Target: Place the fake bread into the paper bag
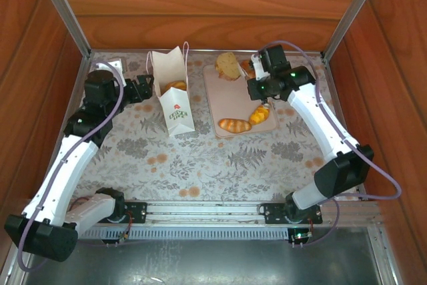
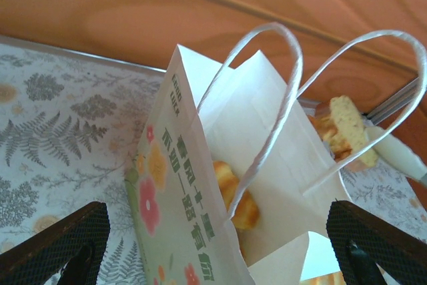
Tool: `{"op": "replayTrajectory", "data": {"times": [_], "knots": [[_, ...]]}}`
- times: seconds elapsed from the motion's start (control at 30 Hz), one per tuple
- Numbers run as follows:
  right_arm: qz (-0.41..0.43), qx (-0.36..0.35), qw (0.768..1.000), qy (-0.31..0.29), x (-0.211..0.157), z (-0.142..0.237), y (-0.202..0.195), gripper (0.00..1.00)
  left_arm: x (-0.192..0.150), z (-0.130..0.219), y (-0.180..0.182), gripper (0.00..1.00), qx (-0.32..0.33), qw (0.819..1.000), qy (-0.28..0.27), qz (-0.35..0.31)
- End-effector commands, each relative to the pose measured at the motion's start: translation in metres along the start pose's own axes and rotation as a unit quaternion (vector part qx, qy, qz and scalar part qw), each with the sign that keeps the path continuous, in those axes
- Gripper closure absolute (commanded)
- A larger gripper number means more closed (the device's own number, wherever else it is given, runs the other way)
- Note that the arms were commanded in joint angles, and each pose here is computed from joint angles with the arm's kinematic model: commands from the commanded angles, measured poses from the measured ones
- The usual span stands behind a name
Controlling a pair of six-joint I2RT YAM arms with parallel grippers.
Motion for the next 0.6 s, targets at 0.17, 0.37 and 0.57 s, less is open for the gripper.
{"op": "replayTrajectory", "data": {"times": [0.17,0.37,0.57], "knots": [[-0.005,0.071,0.993,-0.091,0.022,0.068,0.027,0.86,0.001,-0.016,0.007,0.1,0.025,0.999,0.014,0.021],[0.005,0.102,0.985,-0.136,0.032,0.105,0.045,0.86,0.002,-0.033,0.009,0.1,0.026,0.999,0.027,0.04],[0.014,0.136,0.976,-0.172,0.045,0.133,0.068,0.87,0.003,-0.045,0.011,0.22,0.013,0.997,0.035,0.064]]}}
Point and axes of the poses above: each hand's point on the last joint's axis, 136 mm out from that joint toward the fingers, its own z axis back along the fingers, its own y axis along the line the jaws close on, x = y × z, the point moved 7 cm from there along z, back along the fingers, and after that the axes turned 7 degrees about -z, right-handed, at the moved point
